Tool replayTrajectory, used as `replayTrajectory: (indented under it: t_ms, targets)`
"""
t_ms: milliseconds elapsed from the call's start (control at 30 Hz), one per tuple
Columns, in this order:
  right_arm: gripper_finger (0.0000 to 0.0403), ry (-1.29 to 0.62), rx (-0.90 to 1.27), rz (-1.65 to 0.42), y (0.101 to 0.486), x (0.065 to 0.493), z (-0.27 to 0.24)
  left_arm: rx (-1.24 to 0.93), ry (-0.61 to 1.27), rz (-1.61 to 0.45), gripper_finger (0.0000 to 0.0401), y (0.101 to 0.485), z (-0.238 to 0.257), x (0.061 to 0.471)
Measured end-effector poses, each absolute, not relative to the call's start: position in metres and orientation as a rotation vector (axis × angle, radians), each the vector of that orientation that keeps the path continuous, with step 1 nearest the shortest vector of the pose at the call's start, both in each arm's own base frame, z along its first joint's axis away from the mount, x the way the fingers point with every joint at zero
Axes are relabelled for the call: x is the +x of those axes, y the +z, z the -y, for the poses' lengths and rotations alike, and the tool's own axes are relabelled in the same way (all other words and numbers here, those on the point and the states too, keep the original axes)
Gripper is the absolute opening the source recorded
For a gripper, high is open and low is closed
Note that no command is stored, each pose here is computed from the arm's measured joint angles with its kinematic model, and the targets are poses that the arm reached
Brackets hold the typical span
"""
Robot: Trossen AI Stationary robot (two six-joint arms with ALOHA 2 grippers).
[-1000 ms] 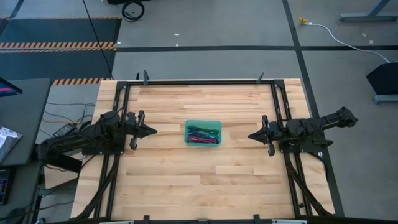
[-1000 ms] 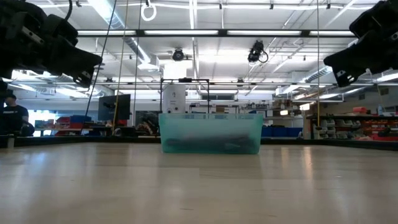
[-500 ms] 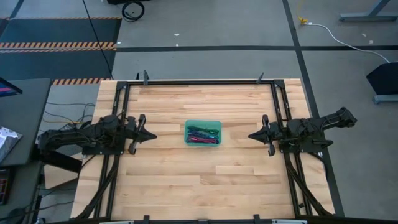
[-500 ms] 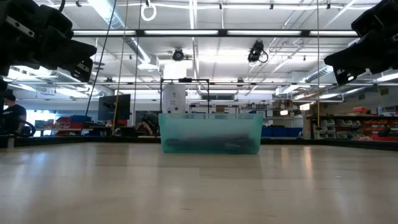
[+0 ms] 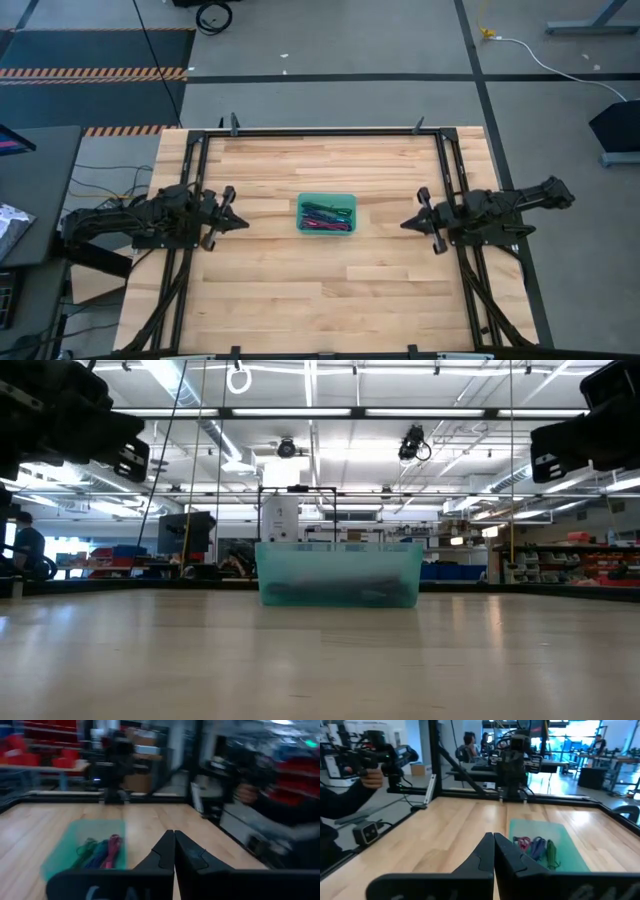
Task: Pick and place USB-C Cables
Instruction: Return to Home Position
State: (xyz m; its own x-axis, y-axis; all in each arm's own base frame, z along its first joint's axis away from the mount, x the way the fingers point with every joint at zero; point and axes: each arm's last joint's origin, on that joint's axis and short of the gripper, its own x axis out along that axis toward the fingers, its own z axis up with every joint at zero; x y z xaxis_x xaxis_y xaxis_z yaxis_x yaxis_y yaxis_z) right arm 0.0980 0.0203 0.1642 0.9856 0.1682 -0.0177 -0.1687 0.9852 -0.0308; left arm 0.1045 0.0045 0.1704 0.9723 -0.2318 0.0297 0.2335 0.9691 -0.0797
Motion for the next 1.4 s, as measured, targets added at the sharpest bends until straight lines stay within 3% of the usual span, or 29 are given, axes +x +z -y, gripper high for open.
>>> replayTrajectory:
  t_ms: [233, 600, 933, 1400]
  targets:
    - [0.0005, 0.111, -0.032, -0.016, 0.1643, 0.0990, -0.0151, -0.156, -0.009, -0.043, 0.0003, 0.1633, -0.0087, 0.1057]
    - [0.0011, 0.102, -0.007, -0.017, 0.1643, 0.0992, -0.0143, -0.100, -0.045, -0.069, 0.0014, 0.1608, -0.0046, 0.1058]
    - [0.0013, 0.100, 0.208, -0.023, 0.1648, 0.0992, -0.0143, -0.105, -0.045, -0.069, 0.0017, 0.1608, -0.0047, 0.1058]
    - [0.0012, 0.100, 0.206, -0.023, 0.1648, 0.0992, -0.0143, -0.108, -0.045, -0.070, 0.0020, 0.1606, -0.0047, 0.1058]
